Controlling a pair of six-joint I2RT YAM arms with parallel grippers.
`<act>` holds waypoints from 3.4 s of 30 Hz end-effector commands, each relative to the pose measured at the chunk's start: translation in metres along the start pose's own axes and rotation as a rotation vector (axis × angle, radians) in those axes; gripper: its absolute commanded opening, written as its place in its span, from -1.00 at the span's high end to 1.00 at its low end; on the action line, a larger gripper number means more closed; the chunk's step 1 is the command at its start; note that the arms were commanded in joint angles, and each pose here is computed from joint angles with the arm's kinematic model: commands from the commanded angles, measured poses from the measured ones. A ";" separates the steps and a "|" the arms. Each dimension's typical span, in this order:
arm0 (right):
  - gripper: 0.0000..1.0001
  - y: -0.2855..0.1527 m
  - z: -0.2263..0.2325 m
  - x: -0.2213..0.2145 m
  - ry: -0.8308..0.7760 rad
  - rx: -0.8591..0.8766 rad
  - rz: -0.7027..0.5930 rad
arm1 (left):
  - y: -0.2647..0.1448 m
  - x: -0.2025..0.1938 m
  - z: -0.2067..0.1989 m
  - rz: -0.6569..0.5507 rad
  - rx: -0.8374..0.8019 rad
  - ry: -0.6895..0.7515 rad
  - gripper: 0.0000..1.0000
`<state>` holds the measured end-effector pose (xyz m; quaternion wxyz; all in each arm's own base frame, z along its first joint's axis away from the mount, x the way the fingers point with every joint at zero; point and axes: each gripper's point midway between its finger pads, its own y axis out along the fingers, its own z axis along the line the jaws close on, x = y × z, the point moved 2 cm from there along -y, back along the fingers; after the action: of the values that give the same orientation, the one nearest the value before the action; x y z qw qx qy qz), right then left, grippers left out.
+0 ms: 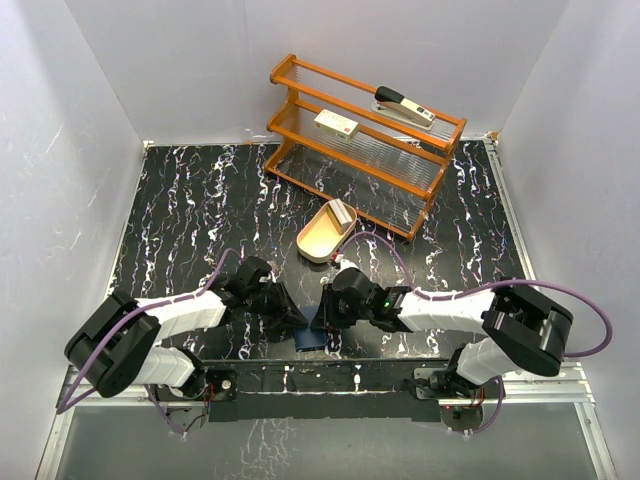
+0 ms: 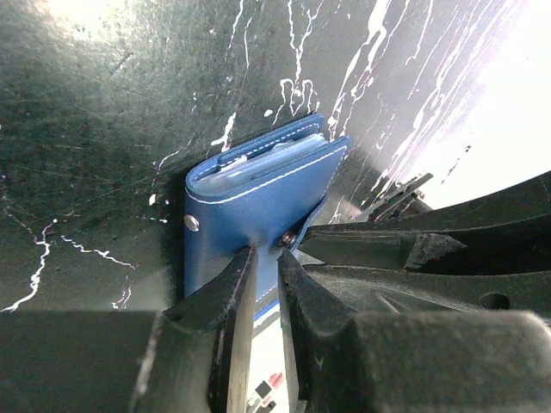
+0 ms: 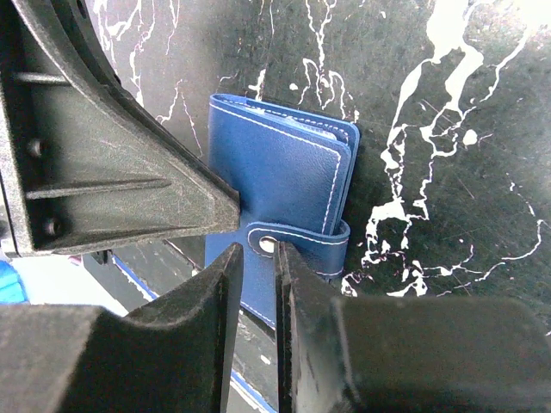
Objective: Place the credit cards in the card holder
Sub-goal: Close the card holder at the center of the board.
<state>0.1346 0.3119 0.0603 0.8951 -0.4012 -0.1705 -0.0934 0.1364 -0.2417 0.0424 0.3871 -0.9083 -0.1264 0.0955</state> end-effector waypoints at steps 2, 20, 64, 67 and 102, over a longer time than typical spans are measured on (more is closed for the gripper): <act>0.62 0.005 0.022 0.013 -0.015 0.059 -0.035 | 0.003 -0.011 0.039 0.007 0.140 -0.029 0.66; 0.92 0.020 -0.014 0.000 -0.034 -0.172 0.019 | -0.001 -0.011 0.037 -0.004 0.133 -0.031 0.72; 0.68 0.003 0.015 0.025 -0.150 -0.404 0.099 | -0.036 0.003 0.029 -0.116 0.168 0.027 0.58; 0.59 -0.007 0.030 0.034 -0.145 -0.331 0.045 | -0.035 0.002 0.023 -0.106 0.128 0.037 0.53; 0.29 0.002 0.009 0.018 -0.318 -0.545 0.030 | -0.021 -0.003 0.030 -0.051 0.117 -0.005 0.65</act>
<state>0.1392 0.3215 0.0556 0.7325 -0.6315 -0.2533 -0.0231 0.1280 -0.2126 0.0403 0.4346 -0.8840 -0.1501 0.0851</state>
